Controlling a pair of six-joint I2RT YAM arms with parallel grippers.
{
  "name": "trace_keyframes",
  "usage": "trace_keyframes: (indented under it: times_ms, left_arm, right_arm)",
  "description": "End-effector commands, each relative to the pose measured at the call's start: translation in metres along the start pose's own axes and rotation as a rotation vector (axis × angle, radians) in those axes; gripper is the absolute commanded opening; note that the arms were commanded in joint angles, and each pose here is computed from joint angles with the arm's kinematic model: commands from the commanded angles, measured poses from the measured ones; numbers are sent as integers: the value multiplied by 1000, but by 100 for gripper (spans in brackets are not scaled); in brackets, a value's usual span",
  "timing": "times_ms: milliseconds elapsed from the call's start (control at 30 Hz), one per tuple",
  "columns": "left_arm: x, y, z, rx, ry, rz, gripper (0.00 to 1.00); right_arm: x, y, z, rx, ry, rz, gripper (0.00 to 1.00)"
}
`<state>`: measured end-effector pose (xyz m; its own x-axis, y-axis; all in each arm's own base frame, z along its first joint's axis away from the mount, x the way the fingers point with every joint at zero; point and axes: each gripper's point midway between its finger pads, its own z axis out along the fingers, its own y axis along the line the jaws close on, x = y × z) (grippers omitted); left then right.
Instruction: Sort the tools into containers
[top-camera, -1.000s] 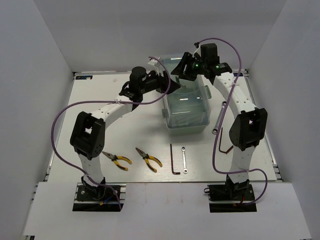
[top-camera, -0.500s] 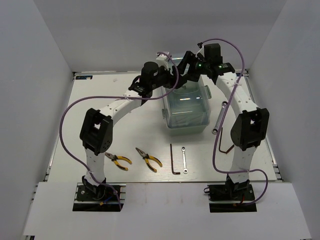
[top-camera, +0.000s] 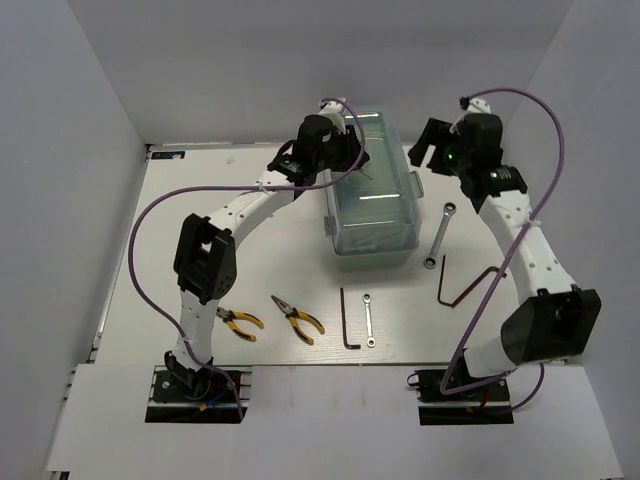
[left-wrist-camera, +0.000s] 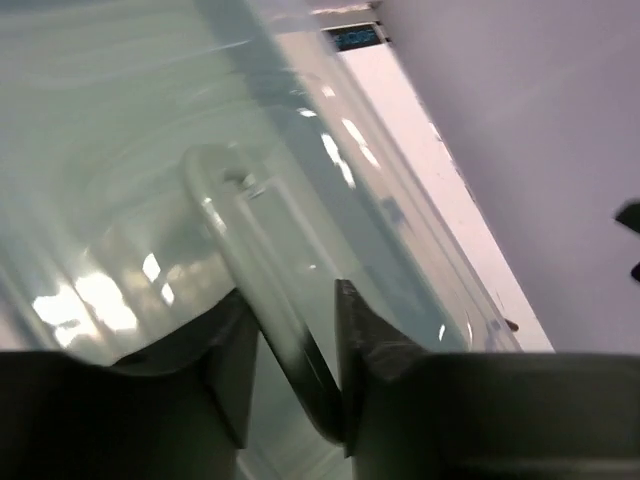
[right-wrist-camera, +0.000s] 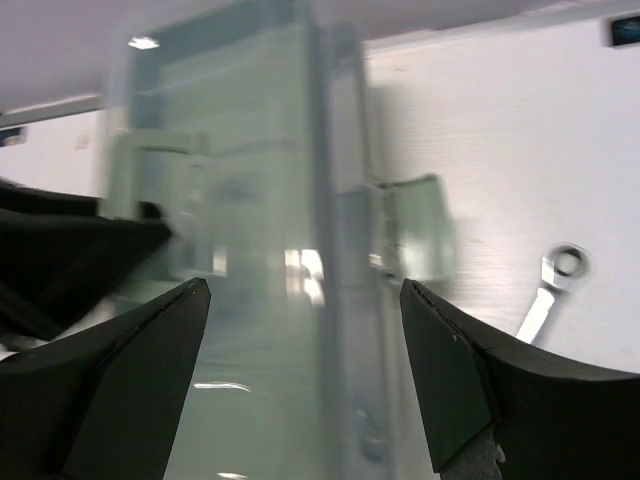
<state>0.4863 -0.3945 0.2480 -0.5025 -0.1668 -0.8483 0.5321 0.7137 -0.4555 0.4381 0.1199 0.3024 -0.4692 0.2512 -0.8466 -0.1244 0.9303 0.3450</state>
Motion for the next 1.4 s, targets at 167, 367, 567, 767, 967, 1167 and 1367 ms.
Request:
trace_keyframes:
  times_ms: [167,367,567,767,967,1167,1367]
  left_arm:
    - [11,11,5,-146,98,22,0]
    - [-44,-17,-12,-102,-27,11,0]
    - [-93,-35,-43,-84,-148,-23,0]
    - [-134,-35,-68,-110,-263,-38,0]
    - [-172,-36,-92,-105,-343,-38,0]
    - [-181,-21,-108,-134,-360,-52,0]
    - [-184,-2,-127,-167,-382,-67,0]
  right_arm:
    - [46,-77,-7,173,13,5,83]
    - [80,-91,-10,157,83,68,83]
    - [95,-87,-9,73,141,156,89]
    - [98,-82,-10,-67,166,283,73]
    - [101,-62,-8,-249,204,337,58]
    - [103,-52,13,-357,263,371,26]
    - [104,-33,29,-514,322,418,22]
